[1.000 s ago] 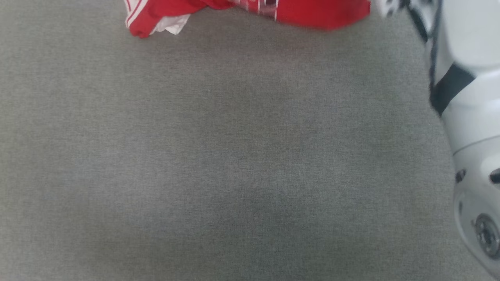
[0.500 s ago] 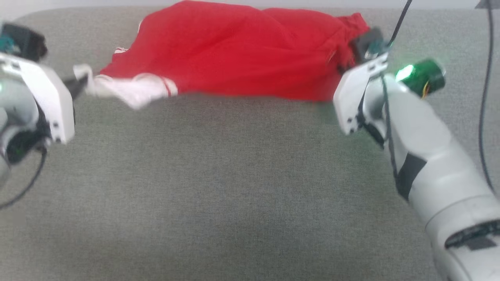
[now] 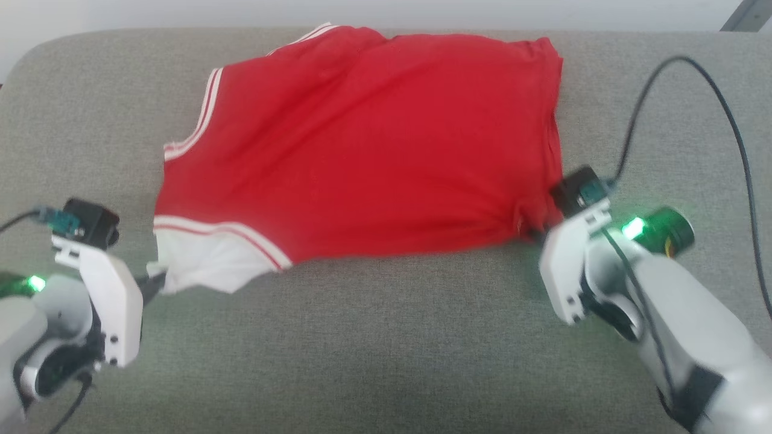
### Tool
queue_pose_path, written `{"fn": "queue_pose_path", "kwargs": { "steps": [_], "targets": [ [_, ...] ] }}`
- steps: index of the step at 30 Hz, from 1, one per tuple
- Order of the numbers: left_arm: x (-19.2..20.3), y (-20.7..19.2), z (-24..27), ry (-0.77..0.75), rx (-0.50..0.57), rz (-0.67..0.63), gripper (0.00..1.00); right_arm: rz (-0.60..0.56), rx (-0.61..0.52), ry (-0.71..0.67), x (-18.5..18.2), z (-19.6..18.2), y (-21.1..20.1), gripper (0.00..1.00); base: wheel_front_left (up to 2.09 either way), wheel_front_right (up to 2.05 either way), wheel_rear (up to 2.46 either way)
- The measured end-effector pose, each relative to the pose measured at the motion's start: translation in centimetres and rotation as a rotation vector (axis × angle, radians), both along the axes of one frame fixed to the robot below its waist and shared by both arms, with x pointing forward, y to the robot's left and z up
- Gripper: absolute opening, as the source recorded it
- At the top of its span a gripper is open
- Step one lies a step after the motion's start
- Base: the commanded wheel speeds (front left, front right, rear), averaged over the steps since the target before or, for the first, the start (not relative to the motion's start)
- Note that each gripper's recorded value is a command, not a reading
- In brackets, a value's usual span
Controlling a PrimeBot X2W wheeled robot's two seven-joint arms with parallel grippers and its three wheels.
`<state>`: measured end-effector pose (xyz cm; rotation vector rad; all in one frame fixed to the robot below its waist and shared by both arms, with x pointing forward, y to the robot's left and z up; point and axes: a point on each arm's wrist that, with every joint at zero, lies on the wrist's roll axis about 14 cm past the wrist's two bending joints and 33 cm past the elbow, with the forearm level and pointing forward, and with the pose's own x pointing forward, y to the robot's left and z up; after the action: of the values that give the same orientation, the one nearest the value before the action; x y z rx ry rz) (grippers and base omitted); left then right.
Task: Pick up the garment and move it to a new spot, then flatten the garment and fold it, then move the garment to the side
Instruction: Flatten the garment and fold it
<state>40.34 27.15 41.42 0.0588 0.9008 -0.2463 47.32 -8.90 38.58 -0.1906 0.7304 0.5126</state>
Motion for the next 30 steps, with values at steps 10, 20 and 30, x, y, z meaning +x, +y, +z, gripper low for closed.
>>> {"fn": "queue_pose_path", "kwargs": {
  "steps": [10, 20, 30],
  "targets": [
    [-5.9, -0.9, -1.8, 0.111, -0.038, 0.034, 0.00, 0.063, 0.007, 0.205, -8.8, -0.3, -2.4, 0.00, 0.00, 0.00, 0.00],
    [-12.4, -2.3, -3.9, 0.289, -0.077, 0.057, 0.00, 0.066, -0.006, 0.376, -15.5, -0.4, -4.0, 0.00, 0.00, 0.00, 0.00],
    [-7.5, -1.0, 0.2, 0.090, 0.002, -0.004, 0.00, -0.030, 0.034, 0.266, -13.8, 2.0, -4.7, 0.00, 0.00, 0.00, 0.00]
  ]
}}
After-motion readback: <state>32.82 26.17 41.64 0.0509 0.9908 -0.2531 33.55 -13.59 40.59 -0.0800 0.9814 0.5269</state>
